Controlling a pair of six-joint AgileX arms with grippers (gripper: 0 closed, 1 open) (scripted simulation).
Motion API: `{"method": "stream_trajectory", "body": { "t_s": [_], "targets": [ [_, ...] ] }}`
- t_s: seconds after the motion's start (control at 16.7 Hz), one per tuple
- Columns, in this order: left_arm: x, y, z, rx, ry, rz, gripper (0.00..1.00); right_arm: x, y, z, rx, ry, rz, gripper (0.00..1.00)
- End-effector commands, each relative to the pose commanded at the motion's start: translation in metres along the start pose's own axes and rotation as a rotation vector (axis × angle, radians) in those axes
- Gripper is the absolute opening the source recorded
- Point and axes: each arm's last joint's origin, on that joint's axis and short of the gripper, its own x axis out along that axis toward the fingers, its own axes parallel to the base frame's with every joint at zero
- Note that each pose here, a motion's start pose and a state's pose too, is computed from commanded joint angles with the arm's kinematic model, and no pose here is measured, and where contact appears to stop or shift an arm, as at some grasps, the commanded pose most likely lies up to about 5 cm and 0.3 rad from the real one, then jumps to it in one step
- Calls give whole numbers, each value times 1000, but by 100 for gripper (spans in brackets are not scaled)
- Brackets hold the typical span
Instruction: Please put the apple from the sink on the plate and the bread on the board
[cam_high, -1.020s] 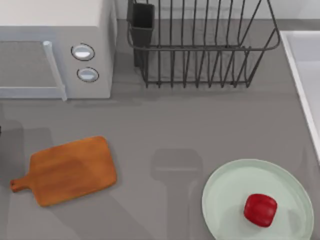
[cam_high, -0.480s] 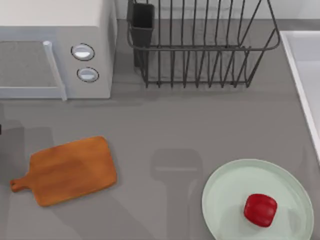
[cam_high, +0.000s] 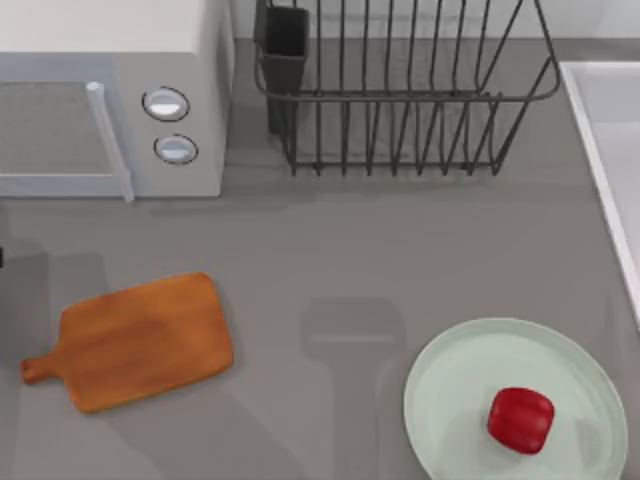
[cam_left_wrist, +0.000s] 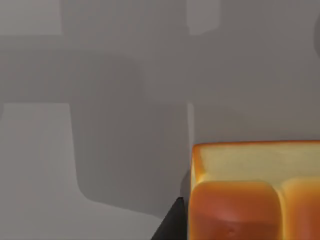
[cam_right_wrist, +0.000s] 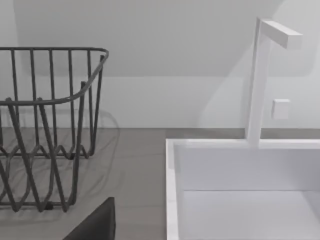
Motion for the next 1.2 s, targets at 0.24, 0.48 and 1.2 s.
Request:
{"method": "stream_trajectory", "body": {
  "t_s": [0.24,0.48,1.2],
  "targets": [
    [-15,4,-1,-11,-20,-1,0,0,0,0,0,0,0,100],
    [-50,13,2,-33,-59,4,0,0,0,0,0,0,0,100],
    [-112,1,-1,-2,-16,-2,0,0,0,0,0,0,0,100]
  ]
}}
